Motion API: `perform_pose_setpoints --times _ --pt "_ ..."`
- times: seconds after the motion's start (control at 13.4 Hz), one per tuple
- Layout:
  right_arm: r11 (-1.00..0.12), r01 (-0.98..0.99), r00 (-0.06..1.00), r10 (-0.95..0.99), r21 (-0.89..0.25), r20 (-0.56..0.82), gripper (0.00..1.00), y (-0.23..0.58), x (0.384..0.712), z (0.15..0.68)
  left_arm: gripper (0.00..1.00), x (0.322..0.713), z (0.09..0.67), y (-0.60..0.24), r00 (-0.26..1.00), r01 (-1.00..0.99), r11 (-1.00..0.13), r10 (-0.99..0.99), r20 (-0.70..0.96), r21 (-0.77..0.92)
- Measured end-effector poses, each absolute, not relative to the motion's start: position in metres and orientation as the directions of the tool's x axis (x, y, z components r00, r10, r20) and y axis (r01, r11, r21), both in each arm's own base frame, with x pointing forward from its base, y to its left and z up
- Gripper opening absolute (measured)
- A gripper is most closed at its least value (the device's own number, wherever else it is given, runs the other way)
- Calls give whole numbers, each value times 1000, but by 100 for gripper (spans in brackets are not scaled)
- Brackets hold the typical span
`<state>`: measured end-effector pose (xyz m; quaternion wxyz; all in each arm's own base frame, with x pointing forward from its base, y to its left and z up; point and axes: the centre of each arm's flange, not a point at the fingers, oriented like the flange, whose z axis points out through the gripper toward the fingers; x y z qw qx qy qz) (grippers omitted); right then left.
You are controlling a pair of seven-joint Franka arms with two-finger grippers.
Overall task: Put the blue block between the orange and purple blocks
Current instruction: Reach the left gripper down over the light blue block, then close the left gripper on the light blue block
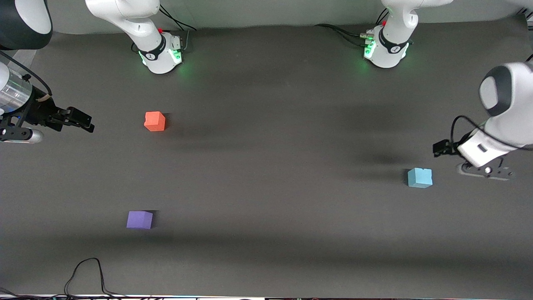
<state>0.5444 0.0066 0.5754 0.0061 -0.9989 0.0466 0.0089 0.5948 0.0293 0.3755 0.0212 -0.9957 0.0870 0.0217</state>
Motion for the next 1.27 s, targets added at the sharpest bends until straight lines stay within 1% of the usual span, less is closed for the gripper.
perform_pose_setpoints --times 0.22,0.45,0.6,1.04,1.12,1.19,1.27 --pt "-996 -92 996 -92 -11 -19 100 7 544 575 100 610 302 34 984 -176 -983 -176 -14 -48" --pt "-996 -92 996 -91 -11 -19 100 7 544 575 100 602 250 38 984 -172 -983 -175 38 -55" --pt "-996 -91 996 -91 -11 -19 100 7 544 575 100 595 236 37 983 -174 -983 -177 56 -57" --pt "-996 -91 996 -91 -11 -19 100 7 544 575 100 593 207 37 979 -175 -982 -181 95 -63" --pt "-996 -91 996 -91 -11 -19 100 7 544 575 96 593 205 36 979 -175 -983 -180 94 -63" --pt "-996 -91 996 -91 -11 -19 100 7 544 575 96 593 204 36 979 -171 -983 -177 97 -63" --pt "-996 -91 996 -91 -11 -19 100 7 544 575 87 593 204 36 980 -164 -984 -170 104 -63"
